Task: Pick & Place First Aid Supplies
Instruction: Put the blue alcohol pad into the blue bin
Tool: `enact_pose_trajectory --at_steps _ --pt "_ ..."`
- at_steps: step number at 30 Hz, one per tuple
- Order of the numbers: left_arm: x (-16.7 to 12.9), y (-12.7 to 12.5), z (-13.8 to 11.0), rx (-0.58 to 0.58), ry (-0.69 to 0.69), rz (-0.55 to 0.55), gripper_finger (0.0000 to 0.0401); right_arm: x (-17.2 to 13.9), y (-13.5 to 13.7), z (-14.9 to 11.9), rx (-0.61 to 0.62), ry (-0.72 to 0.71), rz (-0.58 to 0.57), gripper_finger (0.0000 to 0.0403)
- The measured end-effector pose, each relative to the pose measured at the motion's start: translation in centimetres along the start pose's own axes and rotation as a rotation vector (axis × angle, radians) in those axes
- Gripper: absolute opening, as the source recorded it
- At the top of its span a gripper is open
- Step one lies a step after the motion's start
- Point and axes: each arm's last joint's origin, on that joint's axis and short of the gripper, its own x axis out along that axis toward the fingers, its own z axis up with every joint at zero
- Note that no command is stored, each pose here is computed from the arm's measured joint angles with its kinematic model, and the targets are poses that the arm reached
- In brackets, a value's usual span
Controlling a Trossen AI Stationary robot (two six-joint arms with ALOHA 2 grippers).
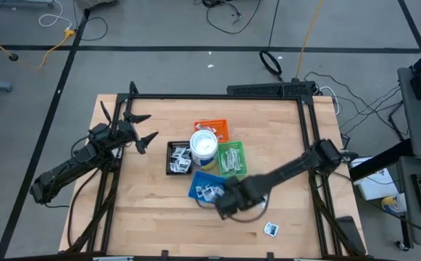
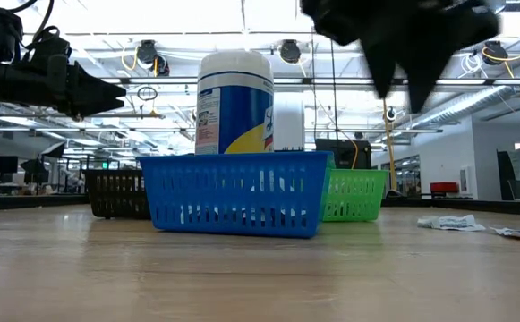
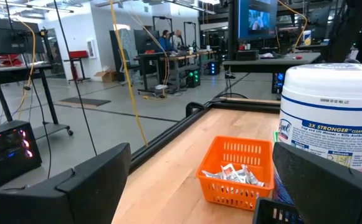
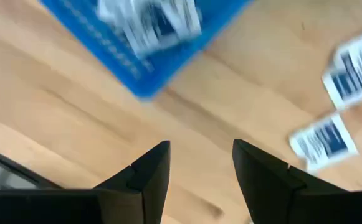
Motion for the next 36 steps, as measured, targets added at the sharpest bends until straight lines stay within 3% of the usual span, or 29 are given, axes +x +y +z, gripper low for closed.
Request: enact_pose_trajectory --at_steps 12,18,29,36 --pt "0.0 0.0 0.0 0.000 0.000 0.000 0.0397 1.4 -1.2 -9.9 -0.144 0.035 -0.059 0.0171" --pt "0.0 0.0 0.0 0.000 0.000 0.000 0.0397 1.2 -3.3 -13.2 -0.150 0.040 -0.085 0.0171" --pt "0.0 0.0 0.0 0.000 0.000 0.000 0.0397 2.2 -6.8 -15.0 -0.178 0.036 -0.135 0.0171" --pt "0.0 0.0 0.0 0.000 0.000 0.000 0.0397 3.3 -7.4 -15.1 -0.189 0.086 -0.135 0.0171"
